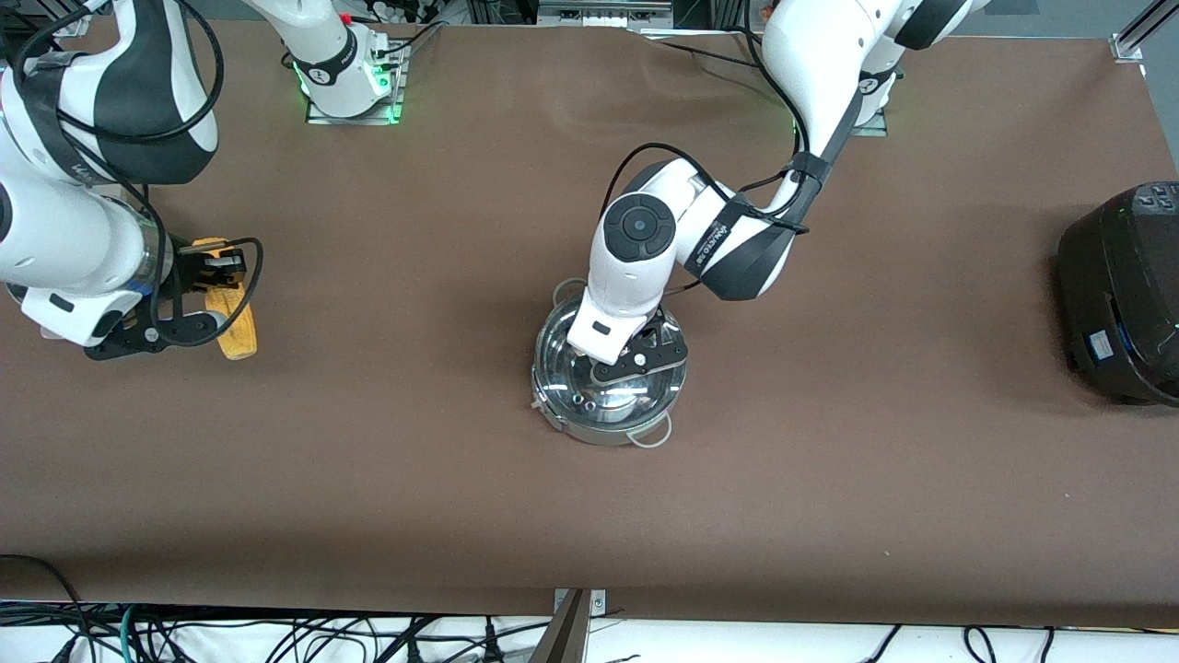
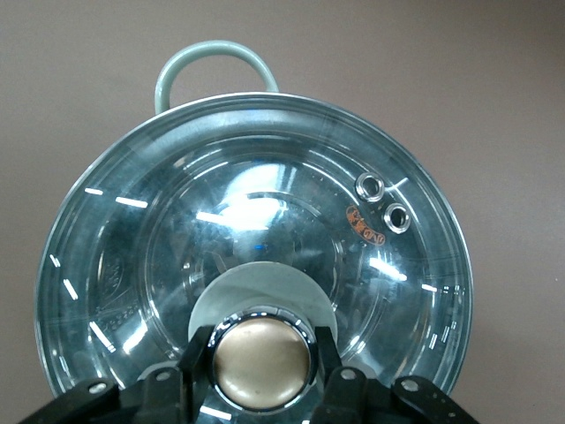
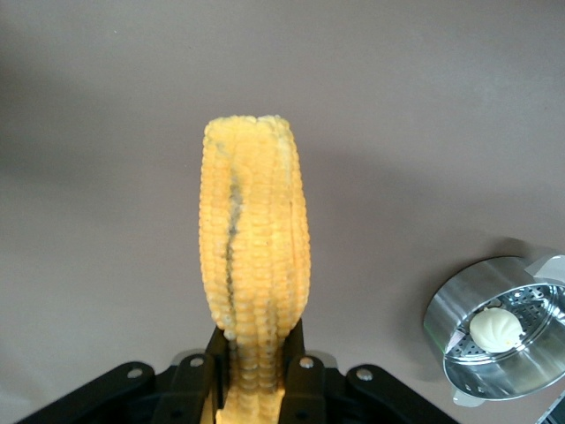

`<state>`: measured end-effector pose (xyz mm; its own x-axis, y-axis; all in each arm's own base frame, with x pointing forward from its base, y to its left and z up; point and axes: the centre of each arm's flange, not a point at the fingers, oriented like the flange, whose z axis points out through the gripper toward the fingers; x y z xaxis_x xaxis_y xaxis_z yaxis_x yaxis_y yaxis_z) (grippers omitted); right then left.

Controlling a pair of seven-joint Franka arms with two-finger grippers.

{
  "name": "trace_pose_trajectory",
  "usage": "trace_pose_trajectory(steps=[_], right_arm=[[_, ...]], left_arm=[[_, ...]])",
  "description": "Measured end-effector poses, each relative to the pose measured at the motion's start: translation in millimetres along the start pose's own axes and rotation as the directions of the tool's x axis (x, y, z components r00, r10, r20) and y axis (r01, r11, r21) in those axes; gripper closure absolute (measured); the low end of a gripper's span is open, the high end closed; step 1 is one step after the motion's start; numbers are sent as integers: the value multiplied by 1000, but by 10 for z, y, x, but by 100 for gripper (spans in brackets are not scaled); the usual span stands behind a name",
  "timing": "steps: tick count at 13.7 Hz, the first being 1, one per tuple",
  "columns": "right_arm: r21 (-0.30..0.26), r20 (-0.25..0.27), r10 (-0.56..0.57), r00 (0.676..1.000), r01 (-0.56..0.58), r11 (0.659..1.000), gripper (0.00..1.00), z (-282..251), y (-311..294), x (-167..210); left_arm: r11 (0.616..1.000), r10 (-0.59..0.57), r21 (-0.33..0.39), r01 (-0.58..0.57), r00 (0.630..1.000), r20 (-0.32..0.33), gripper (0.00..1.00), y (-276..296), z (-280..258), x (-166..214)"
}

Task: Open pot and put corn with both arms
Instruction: 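Grasp the lid knob with the left gripper while the right gripper lifts corn, then lift the glass lid off the pot with the left gripper and set it aside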

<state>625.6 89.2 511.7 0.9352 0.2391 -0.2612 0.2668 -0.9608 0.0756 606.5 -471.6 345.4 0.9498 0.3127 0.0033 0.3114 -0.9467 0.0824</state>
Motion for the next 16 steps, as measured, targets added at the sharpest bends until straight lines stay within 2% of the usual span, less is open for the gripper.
trace_pose_trajectory(steps=[4, 6, 10, 13, 16], right_arm=[[23, -5, 62, 998, -62, 998, 74, -26, -304, 27], [35, -8, 96, 995, -96, 995, 74, -40, -479, 40], [43, -27, 130, 991, -128, 991, 74, -57, -742, 84], [115, -66, 207, 976, -198, 973, 74, -59, -1080, 198], [157, -142, 286, 948, -264, 952, 74, 30, -1731, 413]], left_arm=[[1000, -2, 3, 2, 1000, 1, 50, -2, -23, 7], [999, -8, 33, 8, 1000, 19, 50, -43, -163, 27], [999, -6, 54, 5, 1000, 16, 50, -388, -1145, 221], [991, 64, 111, -71, 996, 62, 50, -964, -1532, 526], [981, 65, 171, -88, 989, 135, 50, -1629, -1331, 795]])
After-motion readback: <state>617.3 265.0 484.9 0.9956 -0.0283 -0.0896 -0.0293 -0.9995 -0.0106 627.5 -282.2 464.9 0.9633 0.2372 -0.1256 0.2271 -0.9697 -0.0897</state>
